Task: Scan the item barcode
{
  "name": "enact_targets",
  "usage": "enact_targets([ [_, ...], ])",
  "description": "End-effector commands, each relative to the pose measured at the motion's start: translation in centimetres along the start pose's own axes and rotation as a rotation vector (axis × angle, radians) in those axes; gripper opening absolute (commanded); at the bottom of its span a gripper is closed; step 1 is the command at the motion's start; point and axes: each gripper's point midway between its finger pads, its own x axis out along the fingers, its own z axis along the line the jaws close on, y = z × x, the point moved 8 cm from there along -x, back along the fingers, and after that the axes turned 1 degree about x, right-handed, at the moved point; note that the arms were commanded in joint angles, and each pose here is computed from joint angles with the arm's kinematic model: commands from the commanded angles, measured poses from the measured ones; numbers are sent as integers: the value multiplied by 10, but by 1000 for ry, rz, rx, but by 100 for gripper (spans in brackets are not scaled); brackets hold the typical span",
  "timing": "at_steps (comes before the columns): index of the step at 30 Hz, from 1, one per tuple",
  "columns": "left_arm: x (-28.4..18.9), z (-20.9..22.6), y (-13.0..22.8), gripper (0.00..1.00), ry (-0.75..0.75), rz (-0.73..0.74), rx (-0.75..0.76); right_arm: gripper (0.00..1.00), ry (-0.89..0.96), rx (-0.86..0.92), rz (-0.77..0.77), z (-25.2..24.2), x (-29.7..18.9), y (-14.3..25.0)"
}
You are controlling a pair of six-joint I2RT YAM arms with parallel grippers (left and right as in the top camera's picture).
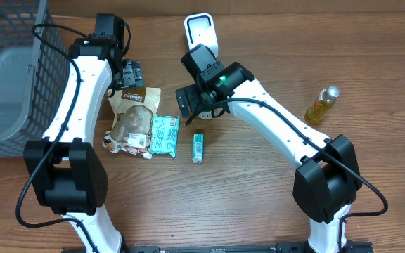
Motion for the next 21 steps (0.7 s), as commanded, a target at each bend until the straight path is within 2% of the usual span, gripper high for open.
enact_targets([
  [1, -5, 0, -3, 100, -7, -21, -1, 100, 12, 3, -43, -2, -6, -7],
  [11, -5, 0, -3, 99, -7, -21, -1, 100, 109, 8, -107, -14, 23, 0],
  [21, -5, 0, -3, 100, -7, -21, -1, 100, 99, 16, -162, -16, 40, 2],
])
